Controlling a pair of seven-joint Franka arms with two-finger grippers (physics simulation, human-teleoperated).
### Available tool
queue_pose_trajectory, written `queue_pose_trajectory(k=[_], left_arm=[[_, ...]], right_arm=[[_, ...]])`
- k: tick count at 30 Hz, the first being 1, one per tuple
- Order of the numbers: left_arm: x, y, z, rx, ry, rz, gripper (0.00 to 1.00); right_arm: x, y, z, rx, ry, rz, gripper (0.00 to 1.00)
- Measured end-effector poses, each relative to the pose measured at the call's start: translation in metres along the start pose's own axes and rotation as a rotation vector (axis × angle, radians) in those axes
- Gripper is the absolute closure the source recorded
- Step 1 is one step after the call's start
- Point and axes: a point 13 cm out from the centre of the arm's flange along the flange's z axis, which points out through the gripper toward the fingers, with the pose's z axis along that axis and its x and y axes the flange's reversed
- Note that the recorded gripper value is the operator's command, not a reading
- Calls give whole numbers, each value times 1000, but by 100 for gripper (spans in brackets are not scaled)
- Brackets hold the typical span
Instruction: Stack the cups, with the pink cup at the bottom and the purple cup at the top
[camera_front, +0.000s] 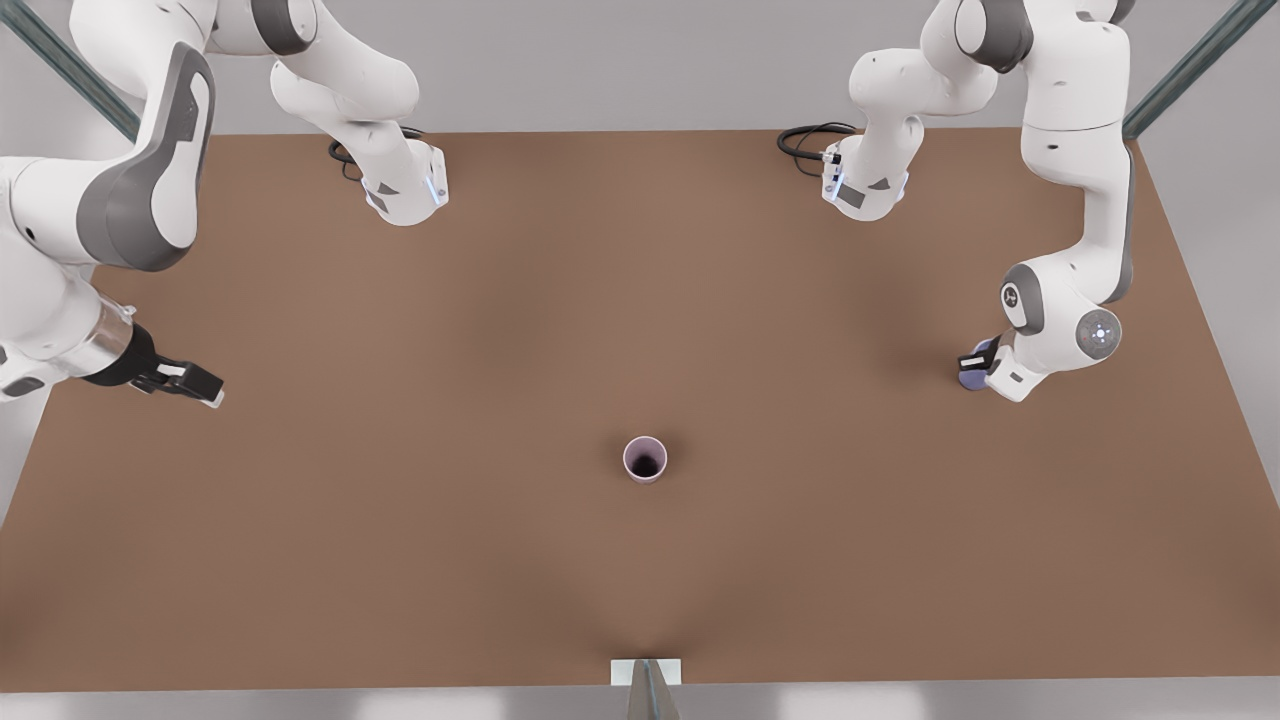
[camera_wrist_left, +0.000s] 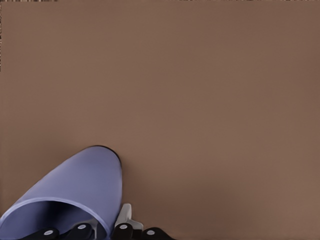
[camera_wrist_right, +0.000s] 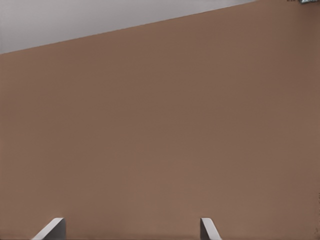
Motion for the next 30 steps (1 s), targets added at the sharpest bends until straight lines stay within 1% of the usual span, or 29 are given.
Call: queue_pose_trajectory(k=[2, 8, 11, 13, 15, 17, 19, 21, 24, 30], left_arm=[[-1, 0, -2, -2, -5, 0, 79], [-20, -5, -30, -5, -60, 13, 79], [-49, -37, -86, -7, -138, 59, 79], [-65, -92, -133, 1, -192, 130, 79], [-73, -174, -179, 17, -235, 222, 79], [-72, -266, -205, 44, -252, 308, 79], [-70, -345, -213, 85, -243, 354, 79], [-64, -400, -209, 125, -217, 360, 79], [-50, -450, -201, 150, -186, 327, 79], [-49, -523, -201, 207, -188, 214, 79]], right_arm=[[0, 1, 1, -2, 2, -14, 0], [1, 5, 1, -7, 4, -52, 0], [0, 4, 3, 0, 5, -66, 0], [0, 3, 2, 3, 4, -73, 0], [1, 2, 0, 5, 2, -78, 0], [2, -1, -2, 8, 2, -82, 0], [3, -3, -4, 10, 3, -85, 0], [4, -3, -3, 11, 7, -91, 0], [3, -3, 2, 17, 13, -98, 0], [4, 0, 0, 9, 14, -109, 0]])
